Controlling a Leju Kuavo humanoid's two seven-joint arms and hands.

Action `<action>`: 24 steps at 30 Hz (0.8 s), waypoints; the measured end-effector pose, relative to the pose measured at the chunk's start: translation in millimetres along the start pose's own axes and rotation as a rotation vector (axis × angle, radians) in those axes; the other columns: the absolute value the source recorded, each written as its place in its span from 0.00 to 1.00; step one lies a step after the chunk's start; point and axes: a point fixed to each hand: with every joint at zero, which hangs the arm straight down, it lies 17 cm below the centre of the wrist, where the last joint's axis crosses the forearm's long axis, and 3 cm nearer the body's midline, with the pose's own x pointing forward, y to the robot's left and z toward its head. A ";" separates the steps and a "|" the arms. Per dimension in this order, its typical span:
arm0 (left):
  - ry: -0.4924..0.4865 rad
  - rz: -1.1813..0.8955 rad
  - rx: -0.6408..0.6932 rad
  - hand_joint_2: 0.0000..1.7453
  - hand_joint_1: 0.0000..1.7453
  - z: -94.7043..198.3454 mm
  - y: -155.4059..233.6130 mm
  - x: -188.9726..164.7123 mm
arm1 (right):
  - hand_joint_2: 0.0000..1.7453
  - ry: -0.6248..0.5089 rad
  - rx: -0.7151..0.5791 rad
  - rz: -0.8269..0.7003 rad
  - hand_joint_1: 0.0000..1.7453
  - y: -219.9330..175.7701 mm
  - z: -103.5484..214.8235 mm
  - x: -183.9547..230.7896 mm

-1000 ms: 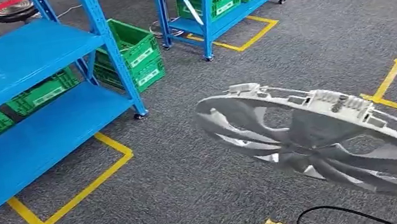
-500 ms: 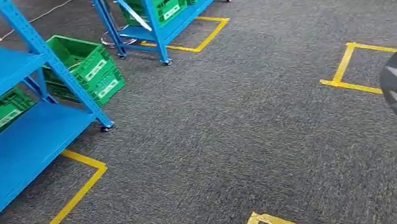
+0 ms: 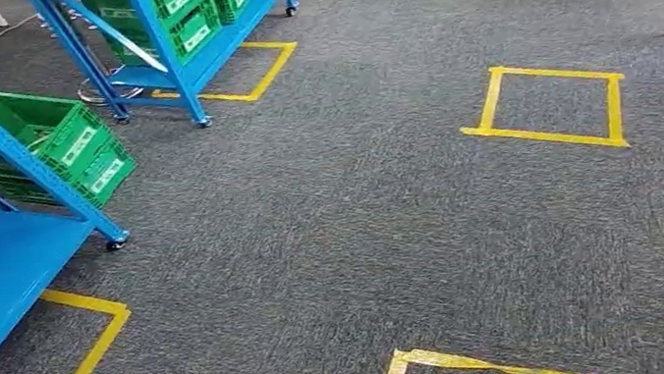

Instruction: Take the parts from the cabinet and place them on the table.

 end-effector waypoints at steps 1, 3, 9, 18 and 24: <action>0.008 0.000 0.004 1.00 0.00 0.0 0.8 -1.8 | 1.00 -0.013 -0.025 -0.043 1.00 -3.0 -0.7 2.4; 0.014 -0.001 0.009 1.00 0.00 -0.1 2.9 -3.1 | 1.00 -0.019 -0.064 -0.172 1.00 -10.6 -0.4 4.4; 0.004 -0.020 0.029 1.00 0.00 -1.5 15.5 1.4 | 1.00 -0.032 -0.085 -0.277 1.00 -11.4 -0.5 -0.5; -0.020 0.050 0.037 1.00 0.00 -1.7 14.0 7.9 | 1.00 -0.080 -0.161 -0.070 1.00 -19.5 10.2 -2.9; -0.017 0.078 0.046 1.00 0.00 -1.5 13.9 6.1 | 1.00 -0.048 -0.195 -0.010 1.00 -23.0 21.0 -17.9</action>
